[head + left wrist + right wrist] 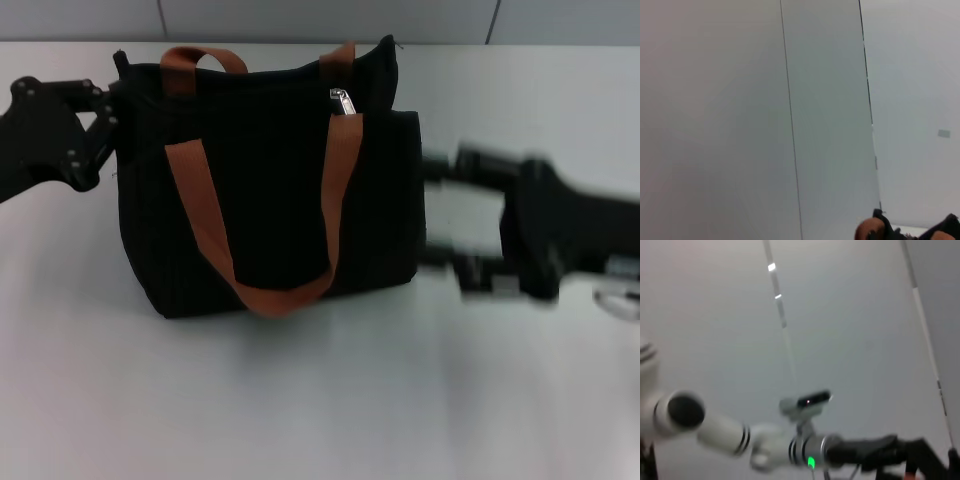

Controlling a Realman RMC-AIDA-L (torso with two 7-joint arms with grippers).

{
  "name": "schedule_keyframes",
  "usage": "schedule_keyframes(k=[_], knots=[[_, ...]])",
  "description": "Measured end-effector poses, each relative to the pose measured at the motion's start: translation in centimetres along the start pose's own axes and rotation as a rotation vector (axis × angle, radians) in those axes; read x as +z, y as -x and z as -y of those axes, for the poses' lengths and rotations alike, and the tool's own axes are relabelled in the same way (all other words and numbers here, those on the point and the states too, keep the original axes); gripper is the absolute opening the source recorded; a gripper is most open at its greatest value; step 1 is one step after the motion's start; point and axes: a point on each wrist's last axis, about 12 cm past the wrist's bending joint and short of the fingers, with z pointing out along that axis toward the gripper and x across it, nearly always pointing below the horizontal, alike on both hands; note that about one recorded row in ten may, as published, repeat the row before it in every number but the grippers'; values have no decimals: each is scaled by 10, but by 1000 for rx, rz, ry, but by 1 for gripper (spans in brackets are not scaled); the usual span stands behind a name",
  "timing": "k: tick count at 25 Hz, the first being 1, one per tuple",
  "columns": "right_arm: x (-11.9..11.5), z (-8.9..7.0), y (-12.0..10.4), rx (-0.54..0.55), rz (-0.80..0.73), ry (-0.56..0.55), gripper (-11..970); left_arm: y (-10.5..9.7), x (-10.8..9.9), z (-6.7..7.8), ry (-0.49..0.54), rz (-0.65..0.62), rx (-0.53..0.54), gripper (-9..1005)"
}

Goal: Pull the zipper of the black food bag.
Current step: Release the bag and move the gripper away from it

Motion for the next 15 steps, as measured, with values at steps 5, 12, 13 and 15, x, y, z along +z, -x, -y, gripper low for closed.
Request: schedule_keyframes(k=[5,12,13,15], knots=[[-14,-20,-38,-106,-84,16,759,-3,-1,2,-11,-20,-41,67],[-18,-34,-63,-122,-146,11,818,-4,-3,3,-26,-45,-102,69],[-19,-34,-64,-124,-148,6,818,-4,-4,2,-27,-50,-111,69],[-18,-33,-65,-124,-153,-1,818,-1,-6,-1,-23,-57,-139,69]])
